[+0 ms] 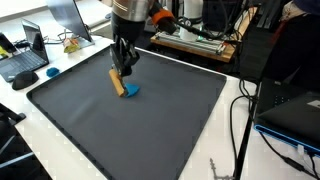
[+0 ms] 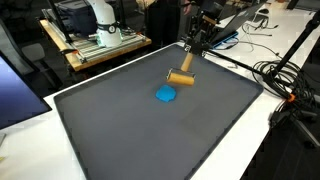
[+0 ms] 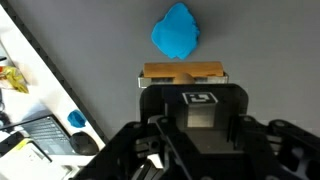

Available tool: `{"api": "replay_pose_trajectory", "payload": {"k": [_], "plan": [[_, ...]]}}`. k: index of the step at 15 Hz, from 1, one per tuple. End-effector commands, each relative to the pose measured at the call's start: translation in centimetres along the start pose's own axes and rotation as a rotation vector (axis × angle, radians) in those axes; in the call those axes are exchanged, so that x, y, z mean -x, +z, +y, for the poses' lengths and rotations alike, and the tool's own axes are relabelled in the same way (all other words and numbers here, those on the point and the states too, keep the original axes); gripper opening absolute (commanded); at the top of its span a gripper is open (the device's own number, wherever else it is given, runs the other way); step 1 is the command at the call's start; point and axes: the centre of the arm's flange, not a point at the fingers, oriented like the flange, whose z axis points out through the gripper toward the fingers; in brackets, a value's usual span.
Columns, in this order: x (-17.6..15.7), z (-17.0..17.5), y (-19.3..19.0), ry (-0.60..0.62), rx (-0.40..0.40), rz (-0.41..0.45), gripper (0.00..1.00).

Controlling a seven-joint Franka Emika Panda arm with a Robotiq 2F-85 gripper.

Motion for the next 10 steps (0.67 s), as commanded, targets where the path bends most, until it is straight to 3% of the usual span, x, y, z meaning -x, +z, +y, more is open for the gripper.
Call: {"api": "replay_pose_trajectory", "payload": {"k": [1,7,10], "plan": [[-2.2,5.0,-1.4,-0.094,-0.13,-0.085,0.22],[-6.0,12.4,0.3,-0.198,-0.371,-0.235,0.22],[-7.3,16.1,2.6,-0.187,-0.484,-0.248,0.22]]}}
